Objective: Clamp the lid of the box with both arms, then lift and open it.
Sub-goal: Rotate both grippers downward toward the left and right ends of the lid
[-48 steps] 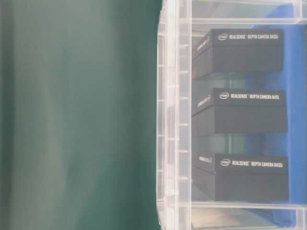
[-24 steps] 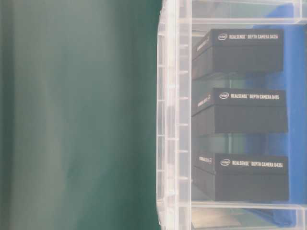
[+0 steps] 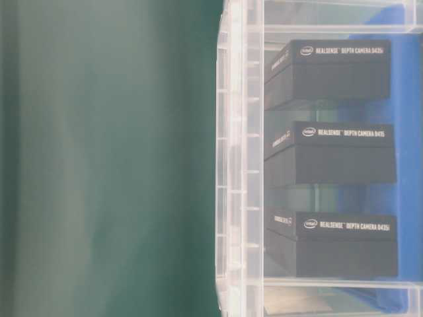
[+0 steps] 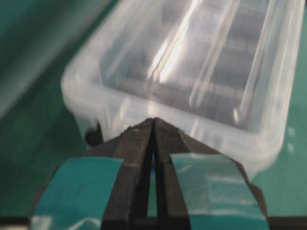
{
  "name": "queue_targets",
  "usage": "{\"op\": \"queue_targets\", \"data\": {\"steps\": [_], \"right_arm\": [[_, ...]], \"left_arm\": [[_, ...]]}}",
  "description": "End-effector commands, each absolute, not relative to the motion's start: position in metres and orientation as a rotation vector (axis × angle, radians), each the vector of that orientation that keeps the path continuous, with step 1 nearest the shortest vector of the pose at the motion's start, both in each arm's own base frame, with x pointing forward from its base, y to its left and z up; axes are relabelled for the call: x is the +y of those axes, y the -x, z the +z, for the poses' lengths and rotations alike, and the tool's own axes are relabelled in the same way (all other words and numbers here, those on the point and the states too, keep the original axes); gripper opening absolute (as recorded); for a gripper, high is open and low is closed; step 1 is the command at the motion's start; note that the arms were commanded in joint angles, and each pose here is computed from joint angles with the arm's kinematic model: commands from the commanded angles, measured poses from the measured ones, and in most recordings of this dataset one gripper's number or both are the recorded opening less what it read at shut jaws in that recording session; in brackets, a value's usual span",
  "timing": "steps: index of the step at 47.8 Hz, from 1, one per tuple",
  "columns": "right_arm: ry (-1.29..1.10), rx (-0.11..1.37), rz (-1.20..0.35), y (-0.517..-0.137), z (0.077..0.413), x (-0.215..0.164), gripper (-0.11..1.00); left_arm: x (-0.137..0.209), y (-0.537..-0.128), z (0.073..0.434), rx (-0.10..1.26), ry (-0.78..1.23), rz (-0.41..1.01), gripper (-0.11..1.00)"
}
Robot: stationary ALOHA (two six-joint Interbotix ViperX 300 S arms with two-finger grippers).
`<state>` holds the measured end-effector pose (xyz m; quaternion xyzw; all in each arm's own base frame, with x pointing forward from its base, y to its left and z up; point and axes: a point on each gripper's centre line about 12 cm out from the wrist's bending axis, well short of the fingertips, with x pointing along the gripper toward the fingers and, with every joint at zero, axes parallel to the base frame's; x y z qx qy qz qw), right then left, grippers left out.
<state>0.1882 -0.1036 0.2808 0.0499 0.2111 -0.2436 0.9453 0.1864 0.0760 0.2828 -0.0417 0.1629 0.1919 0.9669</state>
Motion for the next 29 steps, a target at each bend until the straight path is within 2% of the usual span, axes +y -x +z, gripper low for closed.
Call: {"op": "queue_targets", "data": {"steps": [1, 12, 20, 29], "right_arm": [[-0.119, 0.491, -0.498, -0.189, 0.288, -0.105, 0.0], [-0.169, 0.68, -0.492, -0.186, 0.277, -0.104, 0.0], [-0.196, 0.753, -0.493, -0.189, 0.274, -0.106, 0.0], [-0.201, 0.776, -0.49, -0.194, 0.275, -0.108, 0.0]], "left_arm": [[0.077, -0.187, 0.294, 0.369, 0.093, 0.394, 0.01], [0.076, -0.183, 0.297, 0.549, 0.128, 0.394, 0.01], [0.078, -0.187, 0.292, 0.691, 0.153, 0.392, 0.01], [0.081, -0.191, 0.293, 0.724, 0.152, 0.393, 0.01]]}}
